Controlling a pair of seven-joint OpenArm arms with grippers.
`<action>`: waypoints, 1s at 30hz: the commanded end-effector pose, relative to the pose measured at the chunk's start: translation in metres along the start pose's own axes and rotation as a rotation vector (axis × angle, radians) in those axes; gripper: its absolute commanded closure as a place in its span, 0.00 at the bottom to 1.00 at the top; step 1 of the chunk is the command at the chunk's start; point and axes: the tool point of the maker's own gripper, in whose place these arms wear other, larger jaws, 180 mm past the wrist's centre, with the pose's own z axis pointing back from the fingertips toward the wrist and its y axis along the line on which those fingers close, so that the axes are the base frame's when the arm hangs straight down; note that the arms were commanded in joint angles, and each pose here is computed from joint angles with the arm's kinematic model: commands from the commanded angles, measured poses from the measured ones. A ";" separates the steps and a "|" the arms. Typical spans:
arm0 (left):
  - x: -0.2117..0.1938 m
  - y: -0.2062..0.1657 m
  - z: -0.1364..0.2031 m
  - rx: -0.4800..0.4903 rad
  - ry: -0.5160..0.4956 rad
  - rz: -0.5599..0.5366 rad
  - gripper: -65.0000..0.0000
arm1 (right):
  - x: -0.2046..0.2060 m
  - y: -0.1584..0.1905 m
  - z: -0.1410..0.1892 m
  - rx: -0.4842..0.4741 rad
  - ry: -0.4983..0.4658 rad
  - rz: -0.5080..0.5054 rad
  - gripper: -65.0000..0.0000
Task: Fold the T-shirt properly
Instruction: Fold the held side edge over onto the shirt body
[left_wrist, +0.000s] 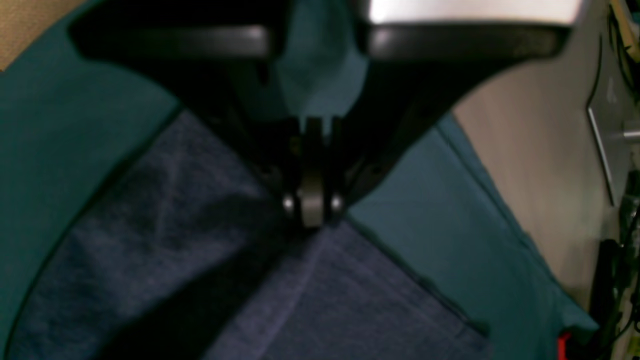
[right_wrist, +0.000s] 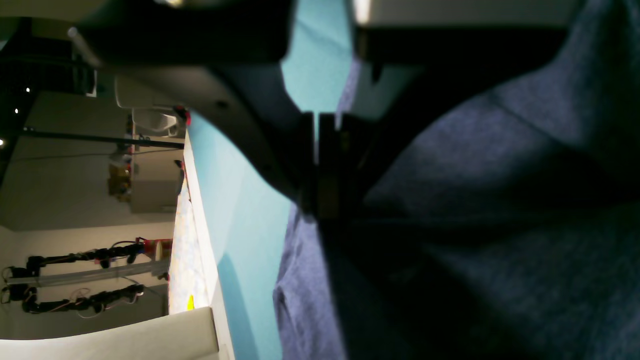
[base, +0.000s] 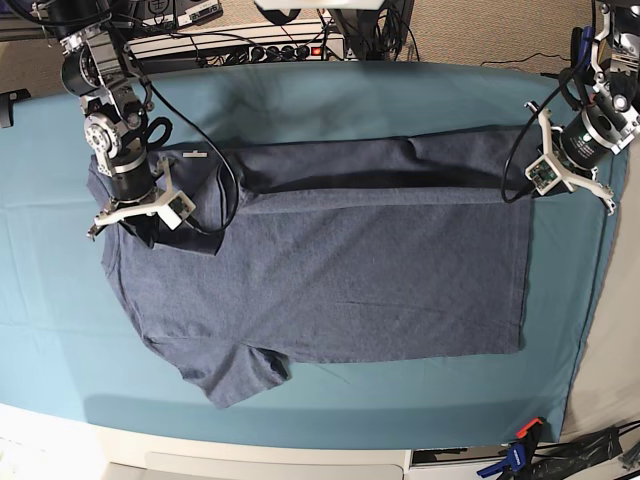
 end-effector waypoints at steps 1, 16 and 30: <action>0.008 0.009 0.003 0.018 -0.029 -0.016 1.00 | 0.005 -0.020 -0.002 -0.056 -0.024 0.009 1.00; 0.020 -0.005 -0.010 -0.024 -0.047 -0.057 1.00 | 0.006 -0.019 -0.002 -0.046 -0.033 -0.022 1.00; 0.007 0.022 -0.023 0.018 0.000 -0.093 1.00 | 0.004 -0.019 -0.002 -0.047 -0.017 -0.021 1.00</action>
